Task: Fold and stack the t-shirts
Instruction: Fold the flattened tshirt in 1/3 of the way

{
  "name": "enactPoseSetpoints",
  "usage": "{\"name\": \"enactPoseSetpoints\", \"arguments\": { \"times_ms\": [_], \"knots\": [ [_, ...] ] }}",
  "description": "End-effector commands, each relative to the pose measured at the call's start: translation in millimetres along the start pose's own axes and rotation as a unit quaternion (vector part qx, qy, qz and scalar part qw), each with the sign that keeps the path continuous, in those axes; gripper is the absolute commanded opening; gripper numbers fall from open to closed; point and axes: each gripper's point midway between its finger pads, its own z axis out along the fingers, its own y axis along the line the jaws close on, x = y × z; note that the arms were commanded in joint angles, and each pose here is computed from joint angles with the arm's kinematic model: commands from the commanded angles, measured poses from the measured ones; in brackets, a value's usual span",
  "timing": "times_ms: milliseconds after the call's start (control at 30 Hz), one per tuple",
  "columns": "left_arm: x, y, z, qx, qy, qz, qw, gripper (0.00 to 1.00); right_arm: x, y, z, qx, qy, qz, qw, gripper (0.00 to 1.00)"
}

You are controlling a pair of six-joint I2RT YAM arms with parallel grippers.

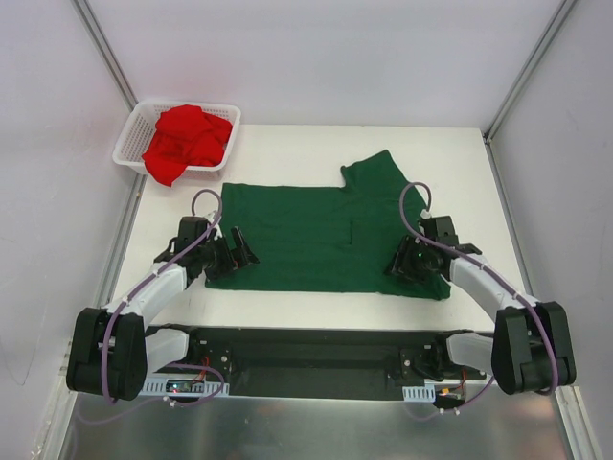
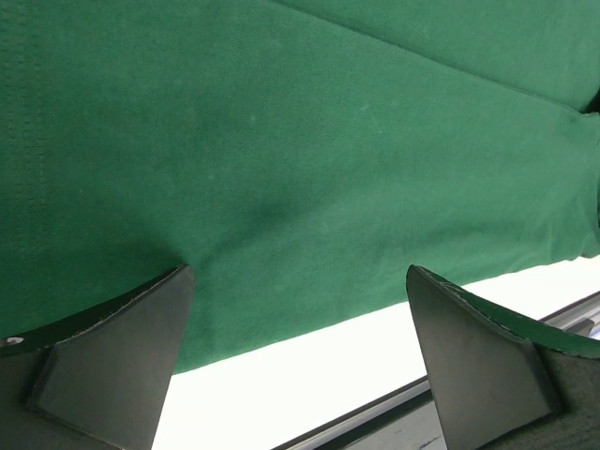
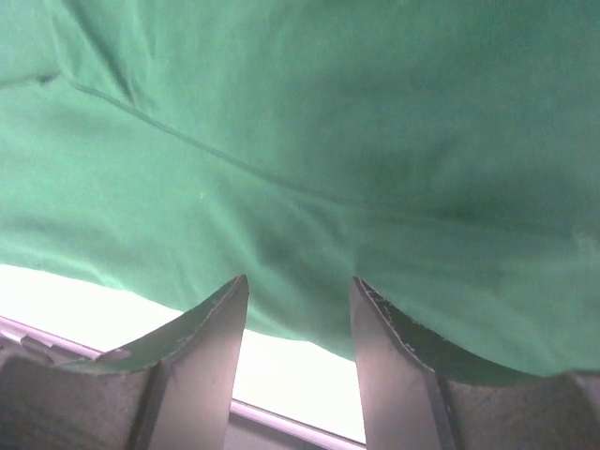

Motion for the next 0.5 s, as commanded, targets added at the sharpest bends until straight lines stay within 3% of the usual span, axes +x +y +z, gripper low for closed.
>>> {"name": "enactPoseSetpoints", "arguments": {
  "times_ms": [0,200,467],
  "knots": [
    [-2,3,-3,-0.004,-0.006,0.003,1.000,0.97,11,0,-15,-0.001,0.004,0.008,1.000,0.51],
    [-4,-1,-6,0.003,-0.012,0.007,1.000,0.97,8,2,-29,0.003,-0.011,-0.001,1.000,0.52],
    [-23,-17,-15,0.023,-0.043,0.026,0.998,0.97,-37,16,-38,0.017,-0.050,-0.045,0.998,0.53]
  ]
}}
